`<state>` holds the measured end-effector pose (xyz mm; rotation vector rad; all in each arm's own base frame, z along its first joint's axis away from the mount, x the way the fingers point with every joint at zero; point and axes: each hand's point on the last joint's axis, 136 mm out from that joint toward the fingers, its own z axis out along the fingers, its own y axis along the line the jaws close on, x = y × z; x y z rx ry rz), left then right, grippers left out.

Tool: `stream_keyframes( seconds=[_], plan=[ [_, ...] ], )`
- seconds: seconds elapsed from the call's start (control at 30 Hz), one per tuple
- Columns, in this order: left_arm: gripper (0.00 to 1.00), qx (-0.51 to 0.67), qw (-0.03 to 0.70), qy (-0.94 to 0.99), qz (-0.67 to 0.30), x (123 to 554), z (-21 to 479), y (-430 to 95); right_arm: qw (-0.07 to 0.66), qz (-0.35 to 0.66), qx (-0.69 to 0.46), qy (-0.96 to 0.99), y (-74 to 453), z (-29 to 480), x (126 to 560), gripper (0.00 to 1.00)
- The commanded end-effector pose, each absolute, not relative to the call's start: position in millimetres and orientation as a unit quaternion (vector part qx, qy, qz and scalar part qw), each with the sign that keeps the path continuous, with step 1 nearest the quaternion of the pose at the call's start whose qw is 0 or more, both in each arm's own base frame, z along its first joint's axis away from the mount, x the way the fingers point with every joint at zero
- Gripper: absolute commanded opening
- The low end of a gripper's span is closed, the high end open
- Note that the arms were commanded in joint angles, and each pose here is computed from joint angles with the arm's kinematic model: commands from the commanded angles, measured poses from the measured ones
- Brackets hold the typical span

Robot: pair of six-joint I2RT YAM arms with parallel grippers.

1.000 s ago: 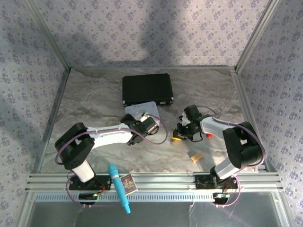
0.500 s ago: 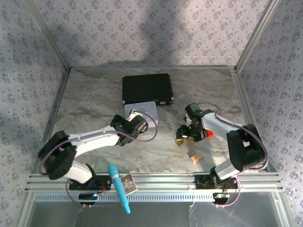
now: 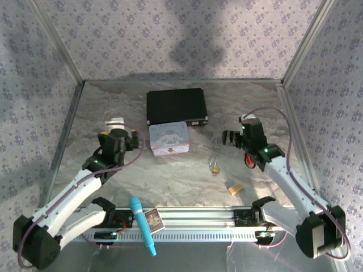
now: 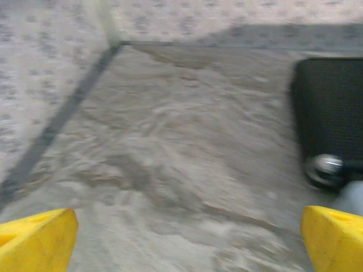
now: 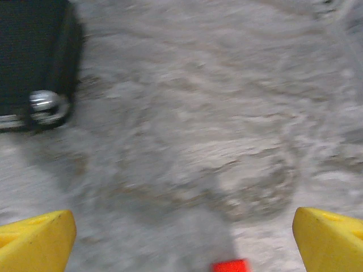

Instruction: Unlock a padlock with a key

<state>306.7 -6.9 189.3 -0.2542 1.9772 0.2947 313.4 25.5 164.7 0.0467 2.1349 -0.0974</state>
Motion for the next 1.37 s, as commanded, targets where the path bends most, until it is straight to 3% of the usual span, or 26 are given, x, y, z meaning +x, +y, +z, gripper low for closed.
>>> stream_keyframes(
  seconds=[0.0,0.13,0.57,0.7,1.33],
  plan=[
    [1.00,-0.164,0.541,0.802,0.192,319.2,180.8,39.9,0.535,-0.123,0.062,0.834,-26.8,169.4,323.4,0.99],
    [1.00,-0.167,0.539,0.805,0.184,337.5,143.6,53.6,0.549,-0.074,0.126,0.823,-49.6,135.0,327.7,0.98],
    [1.00,-0.081,0.569,0.817,0.041,389.1,90.2,33.1,0.560,-0.055,0.065,0.824,-39.1,101.2,375.1,0.99],
    [1.00,-0.076,0.570,0.817,0.044,393.0,91.6,31.2,0.542,-0.060,0.038,0.837,-29.3,80.4,388.0,0.99],
    [1.00,-0.037,0.556,0.830,0.026,397.8,89.2,16.2,0.537,-0.047,0.024,0.842,-23.4,79.2,388.5,0.99]
  ],
)
